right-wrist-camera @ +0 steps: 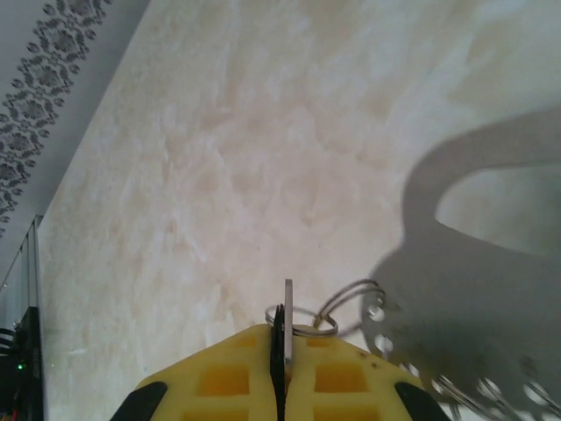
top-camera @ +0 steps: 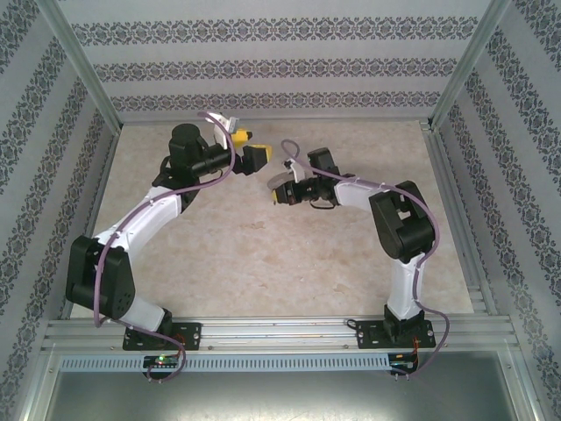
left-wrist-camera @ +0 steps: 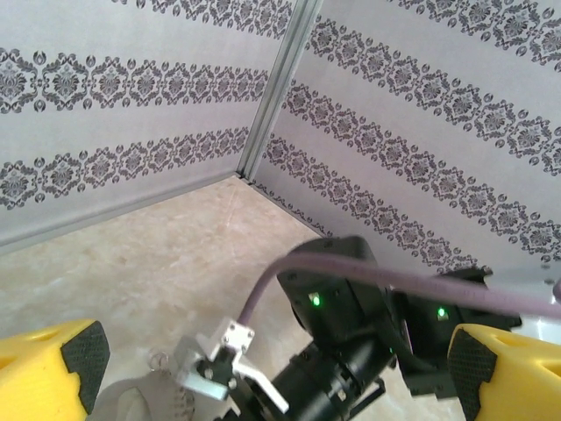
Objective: Put the keys on the keyring
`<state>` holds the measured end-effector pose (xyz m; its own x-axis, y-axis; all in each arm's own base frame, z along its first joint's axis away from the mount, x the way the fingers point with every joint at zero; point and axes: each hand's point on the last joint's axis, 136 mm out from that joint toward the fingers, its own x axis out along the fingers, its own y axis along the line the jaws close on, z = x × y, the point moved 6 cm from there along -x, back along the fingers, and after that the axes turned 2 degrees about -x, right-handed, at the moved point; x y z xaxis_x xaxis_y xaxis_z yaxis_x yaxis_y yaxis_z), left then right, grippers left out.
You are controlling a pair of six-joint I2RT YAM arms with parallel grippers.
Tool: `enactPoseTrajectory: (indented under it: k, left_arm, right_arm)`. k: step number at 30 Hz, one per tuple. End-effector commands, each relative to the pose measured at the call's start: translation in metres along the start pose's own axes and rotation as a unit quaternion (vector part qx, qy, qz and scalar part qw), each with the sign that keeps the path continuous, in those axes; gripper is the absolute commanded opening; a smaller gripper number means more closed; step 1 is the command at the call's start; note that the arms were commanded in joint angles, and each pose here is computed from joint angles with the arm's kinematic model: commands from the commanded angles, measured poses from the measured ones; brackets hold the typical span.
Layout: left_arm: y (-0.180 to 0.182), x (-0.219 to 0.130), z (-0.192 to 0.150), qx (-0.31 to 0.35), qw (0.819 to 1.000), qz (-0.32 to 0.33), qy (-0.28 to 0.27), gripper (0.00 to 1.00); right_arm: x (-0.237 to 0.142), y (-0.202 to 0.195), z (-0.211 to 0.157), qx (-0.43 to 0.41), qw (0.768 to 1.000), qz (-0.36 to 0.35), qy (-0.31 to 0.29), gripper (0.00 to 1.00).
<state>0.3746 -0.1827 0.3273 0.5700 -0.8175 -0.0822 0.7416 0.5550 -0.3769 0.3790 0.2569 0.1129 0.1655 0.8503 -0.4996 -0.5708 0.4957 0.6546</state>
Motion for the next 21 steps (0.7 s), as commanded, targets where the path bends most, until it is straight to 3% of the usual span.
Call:
enactPoseTrajectory:
  k: [1,7,10,14,21]
  left_arm:
    - [-0.002,-0.011,0.004,-0.017,1.000,0.017,-0.007,1.00]
    - [-0.004,-0.017,-0.004,-0.031,0.999,0.026,0.001,1.00]
    - [-0.003,-0.018,-0.006,-0.037,0.999,0.028,0.007,1.00]
    - [-0.004,-0.018,-0.010,-0.048,0.998,0.027,0.014,1.00]
    - [-0.001,-0.028,-0.019,-0.051,0.997,0.062,0.016,1.00]
  right_arm:
    - [0.003,0.018,0.006,-0.014,0.999,0.003,-0.045,0.00]
    - [0.034,0.022,-0.037,0.010,1.000,0.007,-0.011,0.00]
    - [0.038,0.037,-0.051,0.010,1.000,0.022,-0.002,0.33]
    - [0.021,0.059,-0.058,-0.002,1.000,0.028,-0.006,0.64]
    - [-0.056,0.078,-0.050,-0.021,0.998,-0.010,-0.061,0.81]
